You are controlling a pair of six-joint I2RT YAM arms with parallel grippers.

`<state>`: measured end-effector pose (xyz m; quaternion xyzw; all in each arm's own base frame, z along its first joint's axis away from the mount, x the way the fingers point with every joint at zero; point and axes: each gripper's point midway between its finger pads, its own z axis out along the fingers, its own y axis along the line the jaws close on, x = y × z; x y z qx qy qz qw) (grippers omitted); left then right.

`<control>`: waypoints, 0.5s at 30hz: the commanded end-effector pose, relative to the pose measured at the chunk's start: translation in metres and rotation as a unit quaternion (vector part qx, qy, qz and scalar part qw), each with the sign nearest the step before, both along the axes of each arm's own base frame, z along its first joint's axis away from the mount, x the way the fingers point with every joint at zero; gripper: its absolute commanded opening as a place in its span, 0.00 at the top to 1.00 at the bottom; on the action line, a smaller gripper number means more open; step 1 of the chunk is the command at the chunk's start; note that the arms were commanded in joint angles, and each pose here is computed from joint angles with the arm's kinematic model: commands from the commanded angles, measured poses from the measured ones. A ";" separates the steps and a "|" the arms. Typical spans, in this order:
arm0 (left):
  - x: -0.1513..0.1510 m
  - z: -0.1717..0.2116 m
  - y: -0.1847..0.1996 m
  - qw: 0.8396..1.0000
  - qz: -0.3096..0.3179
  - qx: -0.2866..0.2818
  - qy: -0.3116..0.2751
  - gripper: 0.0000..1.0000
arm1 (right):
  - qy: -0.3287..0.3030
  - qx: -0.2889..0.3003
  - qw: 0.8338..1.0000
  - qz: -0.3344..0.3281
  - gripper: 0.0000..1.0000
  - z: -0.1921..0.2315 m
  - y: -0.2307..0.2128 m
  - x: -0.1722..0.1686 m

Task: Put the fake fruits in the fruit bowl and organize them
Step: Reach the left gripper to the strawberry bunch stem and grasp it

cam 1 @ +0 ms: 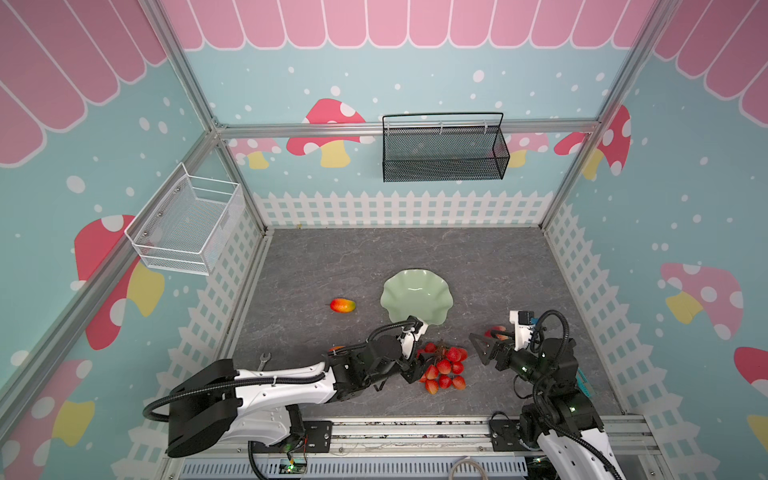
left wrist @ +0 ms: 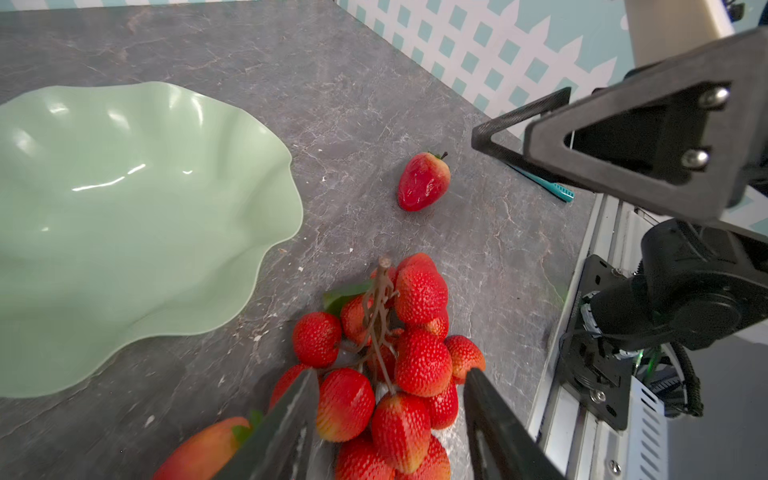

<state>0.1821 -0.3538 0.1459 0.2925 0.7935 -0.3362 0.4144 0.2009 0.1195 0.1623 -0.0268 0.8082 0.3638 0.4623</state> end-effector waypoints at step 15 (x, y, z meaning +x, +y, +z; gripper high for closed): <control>0.030 -0.007 -0.053 1.000 0.004 -0.007 -0.012 0.60 | 0.011 0.010 0.999 0.045 0.03 -0.006 0.012 -0.012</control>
